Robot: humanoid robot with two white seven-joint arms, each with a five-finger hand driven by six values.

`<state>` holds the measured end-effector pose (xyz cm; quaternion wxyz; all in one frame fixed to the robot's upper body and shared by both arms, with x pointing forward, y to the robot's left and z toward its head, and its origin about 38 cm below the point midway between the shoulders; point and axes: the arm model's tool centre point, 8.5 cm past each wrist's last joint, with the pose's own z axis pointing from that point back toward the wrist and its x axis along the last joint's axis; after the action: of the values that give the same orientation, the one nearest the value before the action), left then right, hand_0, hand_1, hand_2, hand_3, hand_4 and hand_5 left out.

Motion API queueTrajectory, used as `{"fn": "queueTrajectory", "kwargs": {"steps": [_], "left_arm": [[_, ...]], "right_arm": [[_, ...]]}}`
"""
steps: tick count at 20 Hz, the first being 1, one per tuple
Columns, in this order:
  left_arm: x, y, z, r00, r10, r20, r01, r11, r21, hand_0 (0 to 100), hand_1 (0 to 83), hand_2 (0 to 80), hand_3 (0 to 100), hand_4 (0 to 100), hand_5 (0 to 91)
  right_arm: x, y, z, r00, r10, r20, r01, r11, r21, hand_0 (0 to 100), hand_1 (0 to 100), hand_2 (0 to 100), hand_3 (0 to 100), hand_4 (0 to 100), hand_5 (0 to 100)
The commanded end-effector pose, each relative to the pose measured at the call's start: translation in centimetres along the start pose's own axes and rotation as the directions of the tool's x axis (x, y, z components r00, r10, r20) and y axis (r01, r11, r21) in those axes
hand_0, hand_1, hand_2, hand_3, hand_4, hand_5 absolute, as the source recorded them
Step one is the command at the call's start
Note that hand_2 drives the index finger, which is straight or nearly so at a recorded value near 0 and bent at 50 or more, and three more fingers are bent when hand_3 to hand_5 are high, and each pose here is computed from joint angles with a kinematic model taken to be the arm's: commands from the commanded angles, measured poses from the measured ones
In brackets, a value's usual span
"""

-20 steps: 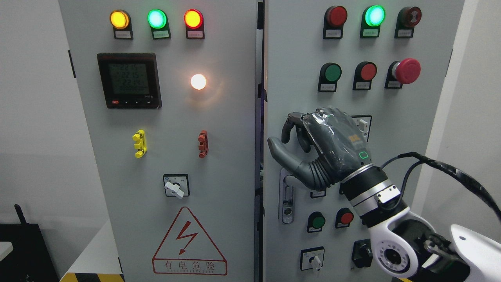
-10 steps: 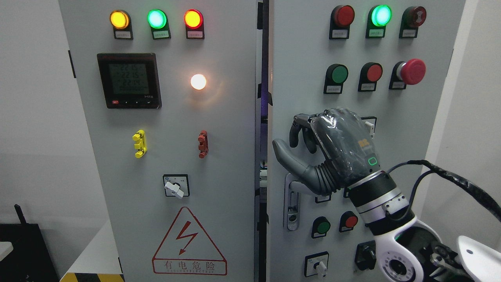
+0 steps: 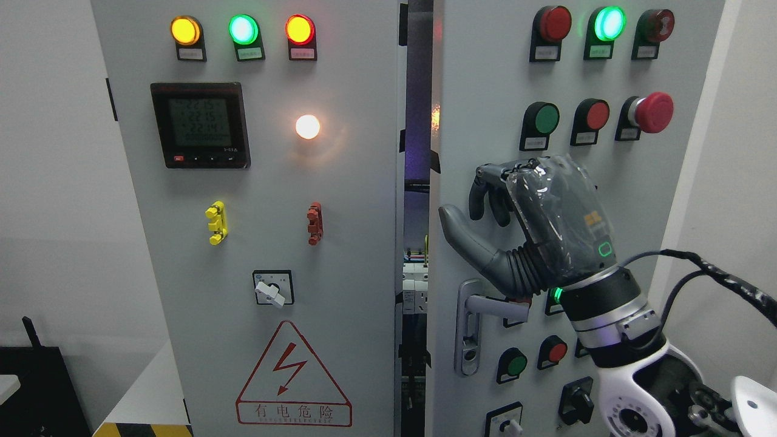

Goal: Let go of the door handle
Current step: 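Hook the right hand's fingers on the door edge and pull it open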

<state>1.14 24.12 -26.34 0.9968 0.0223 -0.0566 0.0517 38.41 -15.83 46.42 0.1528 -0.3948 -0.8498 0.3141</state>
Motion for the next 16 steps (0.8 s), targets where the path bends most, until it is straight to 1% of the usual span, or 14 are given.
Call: {"fn": "queueTrajectory", "kwargs": {"steps": [1,4,6,7,9,14,16], "left_arm": [[-0.9,0.0,0.1,1.000,0.000,0.000,0.000,1.000,-0.002,12,38.9,0.0,0,0,0.0],[-0.9,0.0,0.1,1.000,0.002,0.000,-0.002,1.000,-0.002,12,38.9,0.0,0,0,0.0],[-0.9,0.0,0.1,1.000,0.002,0.000,-0.002,1.000,-0.002,12,38.9,0.0,0,0,0.0],[-0.9,0.0,0.1,1.000,0.002,0.000,-0.002,1.000,-0.002,12,38.9,0.0,0,0,0.0],[-0.9,0.0,0.1,1.000,0.002,0.000,-0.002,1.000,-0.002,12,38.9,0.0,0,0,0.0],[-0.9,0.0,0.1,1.000,0.002,0.000,-0.002,1.000,-0.002,12,38.9,0.0,0,0,0.0],[-0.9,0.0,0.1,1.000,0.002,0.000,-0.002,1.000,-0.002,12,38.9,0.0,0,0,0.0]], "right_arm": [[0.1,-2.8,-0.1,1.000,0.015,0.005,-0.015,0.995,-0.103,49,22,75,100,96,100],[0.2,-3.6,0.5,1.000,0.022,0.006,-0.021,0.990,-0.140,49,22,75,100,96,100],[0.3,-4.1,0.7,0.999,0.021,0.032,-0.015,0.984,-0.176,49,23,78,100,96,100],[0.3,-4.0,0.9,0.999,0.018,0.035,-0.012,0.984,-0.179,49,23,78,100,96,100],[0.4,-4.0,1.0,0.999,0.021,0.050,-0.011,0.982,-0.187,48,24,80,100,100,100],[0.3,-4.2,1.3,0.998,0.017,0.060,-0.004,0.978,-0.207,48,24,81,100,100,100],[0.1,-4.6,1.7,0.997,0.032,0.076,-0.013,0.972,-0.236,48,24,81,100,100,100]]}}
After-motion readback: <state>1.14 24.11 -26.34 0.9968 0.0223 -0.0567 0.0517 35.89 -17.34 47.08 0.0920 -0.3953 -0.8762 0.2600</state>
